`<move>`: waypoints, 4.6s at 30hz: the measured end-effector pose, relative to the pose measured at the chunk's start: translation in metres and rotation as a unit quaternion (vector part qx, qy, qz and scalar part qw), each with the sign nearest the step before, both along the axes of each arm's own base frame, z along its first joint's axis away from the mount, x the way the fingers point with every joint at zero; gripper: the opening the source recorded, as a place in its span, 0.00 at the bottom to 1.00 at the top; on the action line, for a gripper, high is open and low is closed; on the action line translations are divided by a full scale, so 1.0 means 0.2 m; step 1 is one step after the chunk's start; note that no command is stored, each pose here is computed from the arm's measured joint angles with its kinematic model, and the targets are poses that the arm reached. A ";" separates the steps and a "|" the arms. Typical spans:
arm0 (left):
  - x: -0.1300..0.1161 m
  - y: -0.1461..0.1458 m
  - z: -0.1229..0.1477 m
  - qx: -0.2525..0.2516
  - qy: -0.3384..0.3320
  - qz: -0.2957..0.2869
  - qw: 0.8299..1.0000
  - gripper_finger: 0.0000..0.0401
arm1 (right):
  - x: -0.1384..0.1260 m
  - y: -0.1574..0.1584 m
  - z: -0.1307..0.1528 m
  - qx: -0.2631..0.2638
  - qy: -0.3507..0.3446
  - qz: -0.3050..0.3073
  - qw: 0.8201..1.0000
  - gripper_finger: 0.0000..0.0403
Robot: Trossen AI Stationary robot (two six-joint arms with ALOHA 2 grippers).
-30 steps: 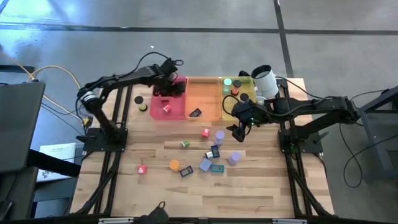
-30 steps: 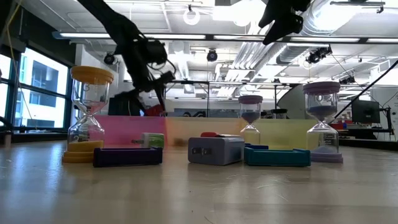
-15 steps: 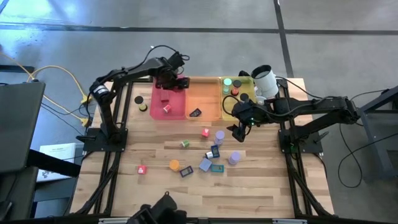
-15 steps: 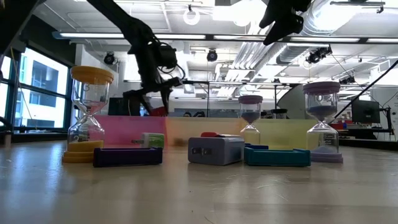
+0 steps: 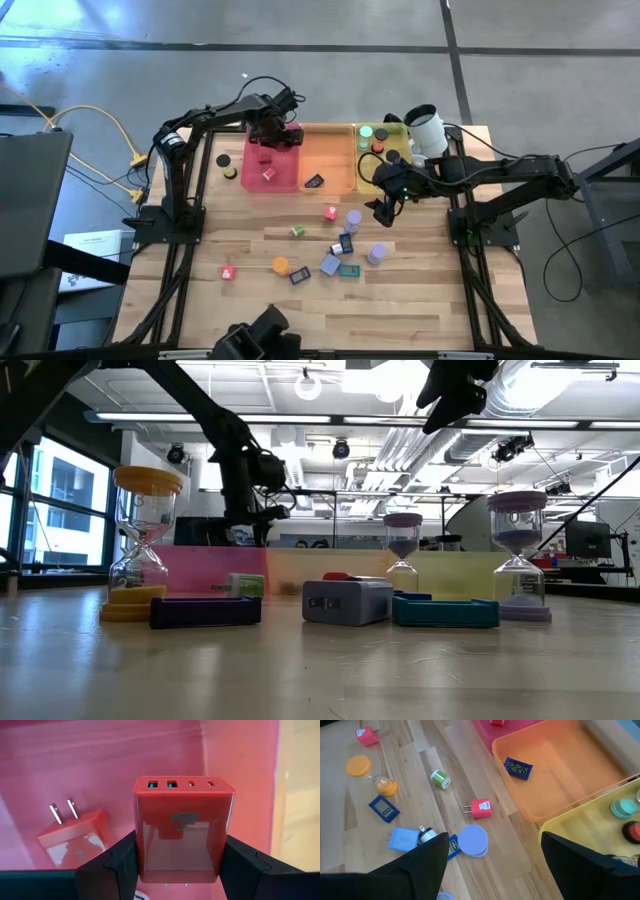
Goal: Pick & Place Office items
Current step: Put the red charger adapter into the pink bin, then put the bottom violet hourglass into the yellow bin
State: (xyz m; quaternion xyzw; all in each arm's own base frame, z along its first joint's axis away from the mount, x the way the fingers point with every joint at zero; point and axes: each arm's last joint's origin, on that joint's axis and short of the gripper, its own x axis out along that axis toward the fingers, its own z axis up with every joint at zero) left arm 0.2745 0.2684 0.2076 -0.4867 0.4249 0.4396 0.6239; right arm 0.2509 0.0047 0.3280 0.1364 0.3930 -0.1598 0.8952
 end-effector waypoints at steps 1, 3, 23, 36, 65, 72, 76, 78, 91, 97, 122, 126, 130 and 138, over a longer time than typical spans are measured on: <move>0.00 0.00 -0.01 0.001 -0.001 0.000 1.000 0.50 | 0.00 0.00 0.00 0.000 0.000 0.000 1.000 0.76; 0.01 0.01 -0.01 0.005 -0.006 0.002 1.000 0.50 | 0.00 0.00 0.00 0.001 0.000 -0.001 1.000 0.76; 0.07 0.03 -0.13 -0.007 -0.005 0.001 1.000 0.53 | 0.00 0.00 0.00 0.017 -0.008 -0.019 1.000 0.76; 0.06 0.03 -0.12 -0.023 -0.029 -0.052 0.998 0.54 | 0.01 0.00 0.01 0.017 -0.015 -0.019 1.000 0.76; 0.00 -0.03 0.14 0.038 -0.075 -0.159 0.984 0.73 | 0.02 0.00 0.02 0.018 -0.032 -0.019 0.999 0.76; -0.09 -0.28 0.47 0.077 -0.104 -0.256 0.958 0.73 | 0.02 0.00 0.02 0.019 -0.035 -0.019 0.999 0.76; -0.16 -0.47 0.65 0.110 -0.116 -0.298 0.941 0.73 | 0.01 0.01 0.01 0.032 -0.022 -0.002 0.999 0.76; -0.19 -0.58 0.72 0.130 -0.115 -0.313 0.934 0.73 | 0.00 0.01 0.00 0.048 -0.004 0.011 0.999 0.76; -0.30 -1.11 0.92 0.124 -0.167 -0.411 0.888 0.73 | -0.08 0.12 0.02 0.150 0.032 0.008 0.988 0.76; -0.27 -1.30 0.92 0.118 -0.160 -0.437 0.877 0.73 | -0.14 0.24 0.11 0.141 0.043 0.074 0.986 0.76; -0.34 -1.71 0.92 0.162 -0.155 -0.459 0.860 0.73 | -0.09 0.44 0.00 0.107 0.121 0.052 0.985 0.76; -0.34 -1.76 0.91 0.162 -0.155 -0.486 0.845 0.73 | -0.04 0.47 -0.05 0.126 0.152 0.059 0.979 0.76; -0.35 -1.80 0.91 0.166 -0.160 -0.514 0.826 0.73 | 0.01 0.47 -0.11 0.114 0.165 0.018 0.980 0.76; -0.36 -1.84 0.92 0.163 -0.171 -0.522 0.820 0.73 | 0.10 0.42 -0.21 0.147 0.195 -0.064 0.968 0.76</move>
